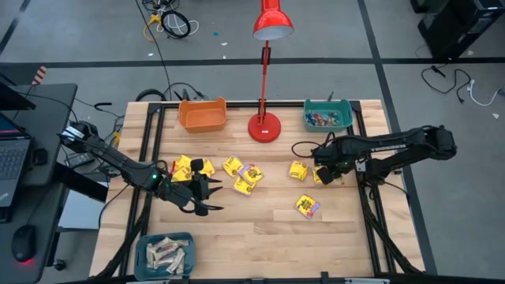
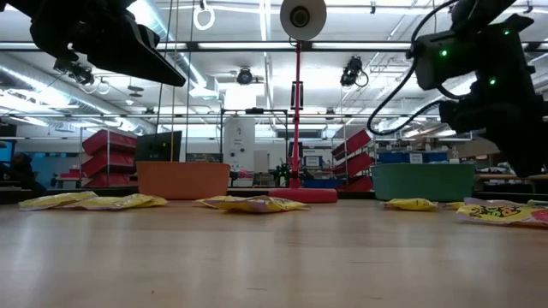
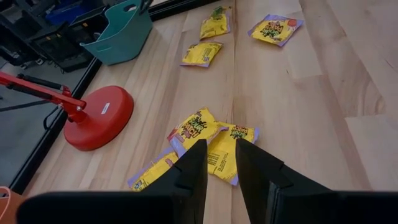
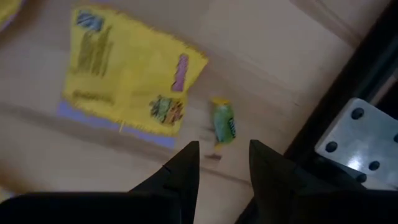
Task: Sort candy
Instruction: Put the small green candy into the green bin
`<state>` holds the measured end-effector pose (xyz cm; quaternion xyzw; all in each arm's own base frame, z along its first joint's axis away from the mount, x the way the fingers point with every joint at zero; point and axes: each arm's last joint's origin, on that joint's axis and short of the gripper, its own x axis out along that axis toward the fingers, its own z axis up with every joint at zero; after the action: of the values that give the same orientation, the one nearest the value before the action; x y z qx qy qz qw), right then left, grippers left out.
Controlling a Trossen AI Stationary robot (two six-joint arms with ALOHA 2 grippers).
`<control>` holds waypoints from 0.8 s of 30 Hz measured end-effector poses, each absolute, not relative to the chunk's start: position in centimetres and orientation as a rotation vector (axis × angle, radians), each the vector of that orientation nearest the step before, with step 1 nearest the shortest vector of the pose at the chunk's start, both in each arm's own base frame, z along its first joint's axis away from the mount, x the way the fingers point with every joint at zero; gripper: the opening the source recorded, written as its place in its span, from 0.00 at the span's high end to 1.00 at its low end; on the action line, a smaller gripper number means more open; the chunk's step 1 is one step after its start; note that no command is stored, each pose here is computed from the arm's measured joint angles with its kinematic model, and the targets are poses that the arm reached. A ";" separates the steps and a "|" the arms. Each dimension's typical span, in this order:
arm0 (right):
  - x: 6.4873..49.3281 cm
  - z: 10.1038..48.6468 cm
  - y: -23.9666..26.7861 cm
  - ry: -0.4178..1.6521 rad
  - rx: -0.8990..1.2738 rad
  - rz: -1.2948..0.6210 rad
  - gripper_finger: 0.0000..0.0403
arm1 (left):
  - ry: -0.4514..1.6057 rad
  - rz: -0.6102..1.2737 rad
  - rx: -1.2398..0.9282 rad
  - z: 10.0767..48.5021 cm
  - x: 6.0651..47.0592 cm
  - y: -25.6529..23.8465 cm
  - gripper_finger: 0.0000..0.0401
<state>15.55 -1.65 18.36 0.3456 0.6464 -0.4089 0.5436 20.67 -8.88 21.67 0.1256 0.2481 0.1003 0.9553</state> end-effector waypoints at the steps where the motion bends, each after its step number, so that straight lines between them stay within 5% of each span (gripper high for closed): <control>1: 15.7 18.2 -1.7 1.534 0.820 -0.995 0.69 | 0.504 0.204 0.255 21.7 20.7 -8.9 0.78; 24: 16.2 14.7 -1.5 1.592 0.865 -1.014 0.69 | 0.521 0.204 0.266 21.5 20.6 -8.8 0.78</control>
<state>16.24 -1.54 14.68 0.3589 0.6606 -0.4209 0.5075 20.58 -8.83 21.53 0.1311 0.2561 0.1005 0.9524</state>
